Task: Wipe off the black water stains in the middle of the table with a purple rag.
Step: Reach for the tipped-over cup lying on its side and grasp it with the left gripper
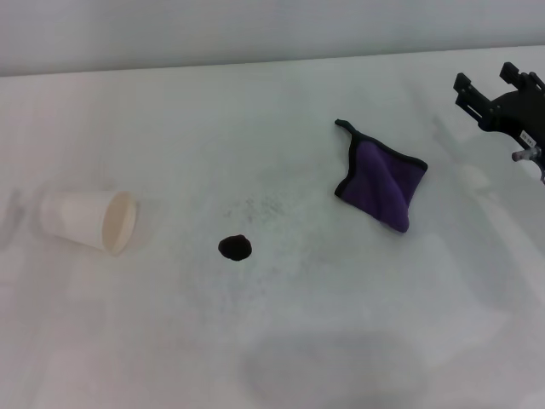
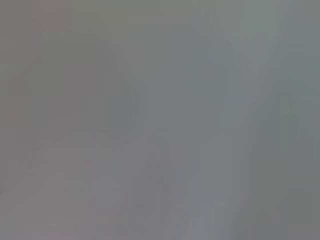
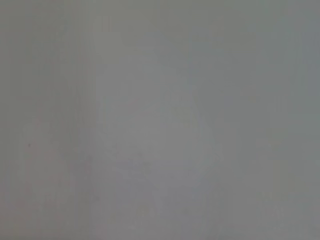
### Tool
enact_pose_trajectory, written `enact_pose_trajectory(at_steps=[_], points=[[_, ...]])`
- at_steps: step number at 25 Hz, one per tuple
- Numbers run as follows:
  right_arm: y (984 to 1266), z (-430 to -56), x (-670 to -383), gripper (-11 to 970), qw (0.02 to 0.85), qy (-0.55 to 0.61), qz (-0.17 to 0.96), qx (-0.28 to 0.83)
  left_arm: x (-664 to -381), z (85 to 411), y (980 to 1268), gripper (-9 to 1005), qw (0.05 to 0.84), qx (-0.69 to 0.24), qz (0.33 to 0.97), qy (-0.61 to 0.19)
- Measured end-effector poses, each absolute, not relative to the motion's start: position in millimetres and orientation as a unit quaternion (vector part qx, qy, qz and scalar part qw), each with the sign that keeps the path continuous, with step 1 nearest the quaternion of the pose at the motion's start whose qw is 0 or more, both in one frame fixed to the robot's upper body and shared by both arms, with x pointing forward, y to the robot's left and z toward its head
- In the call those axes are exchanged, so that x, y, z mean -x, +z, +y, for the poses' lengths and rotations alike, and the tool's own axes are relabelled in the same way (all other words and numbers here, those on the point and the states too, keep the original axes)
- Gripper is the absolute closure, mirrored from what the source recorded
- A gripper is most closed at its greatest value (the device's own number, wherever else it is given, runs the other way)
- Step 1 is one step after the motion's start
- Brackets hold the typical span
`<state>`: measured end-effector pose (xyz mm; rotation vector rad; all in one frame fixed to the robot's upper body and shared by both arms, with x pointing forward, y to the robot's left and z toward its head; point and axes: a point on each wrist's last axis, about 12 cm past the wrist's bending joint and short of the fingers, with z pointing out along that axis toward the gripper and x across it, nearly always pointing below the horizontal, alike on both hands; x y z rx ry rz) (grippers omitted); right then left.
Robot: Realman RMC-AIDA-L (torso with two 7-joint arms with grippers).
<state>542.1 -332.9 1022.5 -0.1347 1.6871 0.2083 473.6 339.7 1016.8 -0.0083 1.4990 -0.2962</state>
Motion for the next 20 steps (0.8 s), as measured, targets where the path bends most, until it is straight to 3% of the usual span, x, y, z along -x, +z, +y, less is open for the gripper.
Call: enact_pose_trajectory(at_steps=[10,20], points=[[1025.9,-327.8,-547.3,143,0.663,0.096,0.74,0.064,-526.1,370.8,1052.1,118,0.711,0.017,0.682,-0.17],[1023.0,-321.5,-542.6,143,0.658,0.108,0.74,0.086,-559.0,369.4,1065.7,119,0.691,0.028,0.699,-0.181]])
